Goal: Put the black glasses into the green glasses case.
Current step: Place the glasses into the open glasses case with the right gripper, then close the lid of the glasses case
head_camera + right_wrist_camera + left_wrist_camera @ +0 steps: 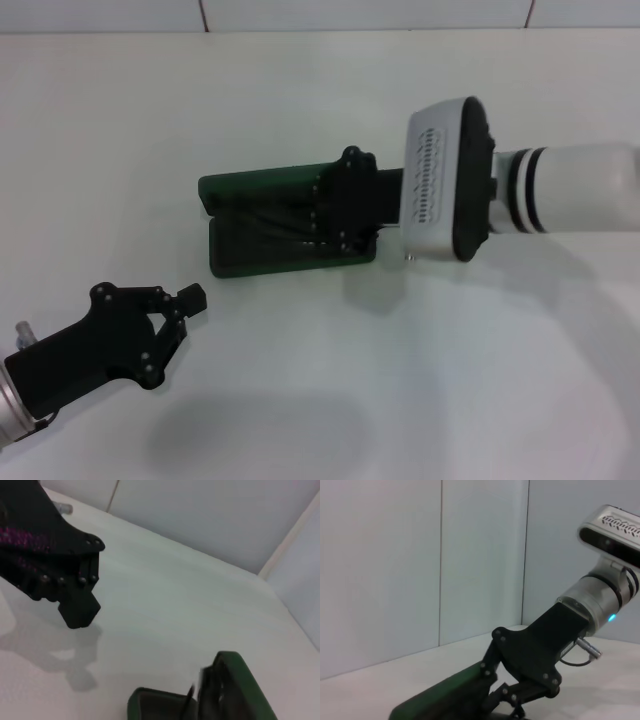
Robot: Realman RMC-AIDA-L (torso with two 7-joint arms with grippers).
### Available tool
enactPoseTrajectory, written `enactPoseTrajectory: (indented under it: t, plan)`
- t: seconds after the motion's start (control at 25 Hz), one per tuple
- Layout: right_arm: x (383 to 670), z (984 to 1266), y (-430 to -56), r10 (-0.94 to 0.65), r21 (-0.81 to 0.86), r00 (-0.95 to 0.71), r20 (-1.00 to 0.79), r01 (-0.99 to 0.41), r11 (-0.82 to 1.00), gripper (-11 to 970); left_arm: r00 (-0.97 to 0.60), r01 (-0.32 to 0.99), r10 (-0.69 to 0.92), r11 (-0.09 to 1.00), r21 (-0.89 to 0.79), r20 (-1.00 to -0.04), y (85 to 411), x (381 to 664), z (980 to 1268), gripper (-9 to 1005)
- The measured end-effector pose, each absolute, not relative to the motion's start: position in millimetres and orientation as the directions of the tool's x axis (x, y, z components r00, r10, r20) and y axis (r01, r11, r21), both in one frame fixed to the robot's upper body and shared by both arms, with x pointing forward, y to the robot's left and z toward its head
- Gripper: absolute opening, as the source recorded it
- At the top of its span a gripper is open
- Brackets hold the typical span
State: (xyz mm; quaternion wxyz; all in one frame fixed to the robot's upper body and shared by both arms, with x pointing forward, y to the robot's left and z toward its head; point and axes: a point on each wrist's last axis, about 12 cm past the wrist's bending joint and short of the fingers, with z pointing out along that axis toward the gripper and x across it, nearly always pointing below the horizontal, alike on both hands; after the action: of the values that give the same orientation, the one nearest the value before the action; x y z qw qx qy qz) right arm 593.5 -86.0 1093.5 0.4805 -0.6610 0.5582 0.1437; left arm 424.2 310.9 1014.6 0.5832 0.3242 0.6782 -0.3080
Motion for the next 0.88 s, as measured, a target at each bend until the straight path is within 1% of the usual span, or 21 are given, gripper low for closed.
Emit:
enactPoseTrajectory:
  t: [0.24, 0.36, 0.68, 0.88]
  plan:
    - [589, 1093, -77, -0.615, -0.518, 0.367, -0.698, -0.852, 0.078, 162, -0.112, 0.800, 0.078, 0.599, -0.044, -0.991, 311, 425, 1015, 42]
    - [588, 1097, -76, -0.591, -0.495, 0.352, -0.726, -0.864, 0.095, 329, -0.111, 0.800, 0.079, 0.599, -0.042, -0.991, 311, 425, 1015, 43]
    - [584, 1111, -89, -0.458, -0.395, 0.298, -0.838, -0.909, 0.132, 329, -0.106, 0.802, 0.082, 0.597, -0.037, -0.991, 311, 426, 1016, 44]
    - [583, 1118, -115, -0.348, -0.305, 0.225, -0.910, -0.932, 0.197, 329, -0.100, 0.807, 0.079, 0.590, -0.034, -0.992, 309, 429, 1017, 45]
